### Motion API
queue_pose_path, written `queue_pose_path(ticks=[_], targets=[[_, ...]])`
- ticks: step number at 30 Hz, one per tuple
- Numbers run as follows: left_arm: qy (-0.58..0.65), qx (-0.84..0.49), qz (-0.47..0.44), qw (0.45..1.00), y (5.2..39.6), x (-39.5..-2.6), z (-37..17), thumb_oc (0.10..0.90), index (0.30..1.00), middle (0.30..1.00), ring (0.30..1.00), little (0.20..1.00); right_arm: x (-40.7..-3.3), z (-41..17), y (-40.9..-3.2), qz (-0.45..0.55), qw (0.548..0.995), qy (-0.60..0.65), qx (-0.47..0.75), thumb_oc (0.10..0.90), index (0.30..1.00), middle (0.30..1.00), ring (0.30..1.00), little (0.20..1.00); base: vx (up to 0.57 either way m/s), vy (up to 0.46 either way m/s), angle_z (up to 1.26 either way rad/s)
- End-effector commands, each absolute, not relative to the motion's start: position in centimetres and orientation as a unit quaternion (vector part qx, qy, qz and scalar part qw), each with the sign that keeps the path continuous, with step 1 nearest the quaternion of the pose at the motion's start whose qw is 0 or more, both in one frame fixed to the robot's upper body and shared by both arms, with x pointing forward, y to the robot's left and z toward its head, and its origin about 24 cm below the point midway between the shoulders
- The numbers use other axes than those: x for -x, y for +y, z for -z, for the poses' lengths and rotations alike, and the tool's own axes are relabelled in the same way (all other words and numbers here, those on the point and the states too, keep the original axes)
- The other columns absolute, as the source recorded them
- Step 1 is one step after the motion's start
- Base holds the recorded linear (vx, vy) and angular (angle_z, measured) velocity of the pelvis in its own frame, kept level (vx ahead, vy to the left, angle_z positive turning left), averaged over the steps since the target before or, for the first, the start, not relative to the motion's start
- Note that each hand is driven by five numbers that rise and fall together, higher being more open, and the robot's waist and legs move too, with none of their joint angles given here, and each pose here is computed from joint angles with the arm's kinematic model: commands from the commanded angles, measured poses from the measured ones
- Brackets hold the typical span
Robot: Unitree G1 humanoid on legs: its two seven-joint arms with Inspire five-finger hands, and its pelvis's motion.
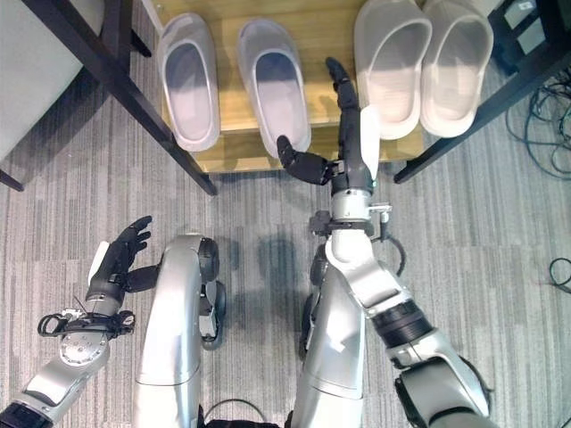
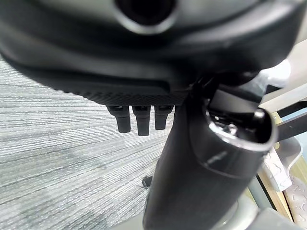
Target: Arrange the slippers neatly on the shoe rack.
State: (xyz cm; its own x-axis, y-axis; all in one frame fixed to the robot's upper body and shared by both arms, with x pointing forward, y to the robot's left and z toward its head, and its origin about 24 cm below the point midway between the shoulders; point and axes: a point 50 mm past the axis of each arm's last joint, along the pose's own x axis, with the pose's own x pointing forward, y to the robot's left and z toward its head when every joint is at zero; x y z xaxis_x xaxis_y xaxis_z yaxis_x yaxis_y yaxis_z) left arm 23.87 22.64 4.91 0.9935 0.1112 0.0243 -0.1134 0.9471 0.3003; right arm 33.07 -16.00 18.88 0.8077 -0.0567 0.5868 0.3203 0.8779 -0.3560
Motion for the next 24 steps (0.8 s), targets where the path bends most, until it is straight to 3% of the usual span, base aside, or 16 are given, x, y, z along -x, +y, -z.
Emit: queue_pose_path(ticks=[1,24], targets=[[-0.113,-0.121,0.0,0.986,19.0,-23.8,-8.1,0.8,0.9,0.9,0.9,0.9,-32.2,-24.7,-14.3,0.107,0.882,-0.42,0.185,0.8,0.9,0.9,0.9,0.9,0.0,0.0,0.0],[-0.119,-0.112,0.014,0.986,18.9,-24.0,-8.4,0.8,0.9,0.9,0.9,0.9,-34.6,-24.8,-12.7,0.101,0.902,-0.387,0.165,0.8,0.9,0.9,0.9,0.9,0.0,0.0,0.0]])
